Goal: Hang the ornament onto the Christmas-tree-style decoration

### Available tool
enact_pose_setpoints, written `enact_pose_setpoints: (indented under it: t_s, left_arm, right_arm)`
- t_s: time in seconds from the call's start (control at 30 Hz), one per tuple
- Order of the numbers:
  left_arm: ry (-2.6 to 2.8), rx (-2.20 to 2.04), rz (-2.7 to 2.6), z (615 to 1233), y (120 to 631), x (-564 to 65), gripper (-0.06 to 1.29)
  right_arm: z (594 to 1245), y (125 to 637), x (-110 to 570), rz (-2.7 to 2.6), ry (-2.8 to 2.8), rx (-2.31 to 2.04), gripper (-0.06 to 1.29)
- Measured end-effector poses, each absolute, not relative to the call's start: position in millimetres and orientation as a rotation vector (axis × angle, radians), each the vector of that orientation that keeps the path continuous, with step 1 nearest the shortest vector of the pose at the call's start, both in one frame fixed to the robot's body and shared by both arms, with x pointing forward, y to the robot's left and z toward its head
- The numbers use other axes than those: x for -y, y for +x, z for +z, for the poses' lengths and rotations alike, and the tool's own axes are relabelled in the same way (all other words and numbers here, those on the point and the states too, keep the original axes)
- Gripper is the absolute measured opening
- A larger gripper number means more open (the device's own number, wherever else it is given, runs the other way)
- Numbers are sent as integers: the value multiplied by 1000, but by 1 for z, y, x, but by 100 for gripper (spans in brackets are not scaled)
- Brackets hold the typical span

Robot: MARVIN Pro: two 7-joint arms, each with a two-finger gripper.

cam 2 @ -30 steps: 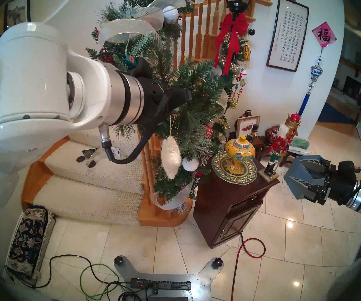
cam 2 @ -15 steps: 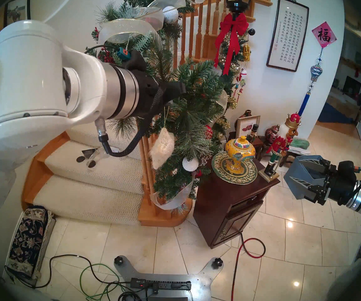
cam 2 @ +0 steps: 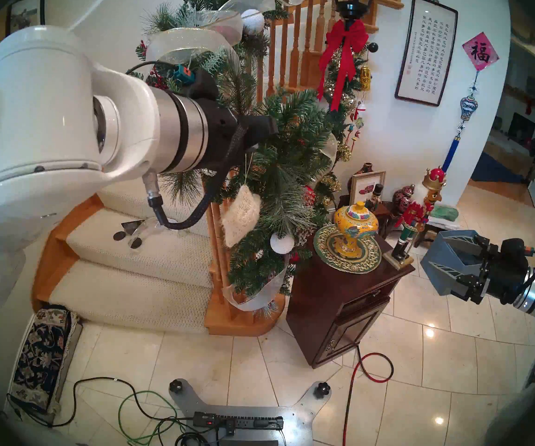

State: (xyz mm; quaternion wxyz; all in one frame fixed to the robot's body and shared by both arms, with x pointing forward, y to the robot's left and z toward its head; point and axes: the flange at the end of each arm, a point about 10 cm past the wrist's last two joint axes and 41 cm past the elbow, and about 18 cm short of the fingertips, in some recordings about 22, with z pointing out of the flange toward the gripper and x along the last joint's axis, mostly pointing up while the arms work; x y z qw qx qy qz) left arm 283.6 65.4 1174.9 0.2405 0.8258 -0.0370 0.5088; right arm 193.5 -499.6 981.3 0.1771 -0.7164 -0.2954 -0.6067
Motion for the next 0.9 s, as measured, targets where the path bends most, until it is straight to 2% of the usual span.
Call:
enact_pose_setpoints:
  t_s: [0.9]
  left_arm:
    - [2254,111,1384,1185,295,-59,-2]
  right_arm:
    - [981,194,500,-1718,-2028,836,122]
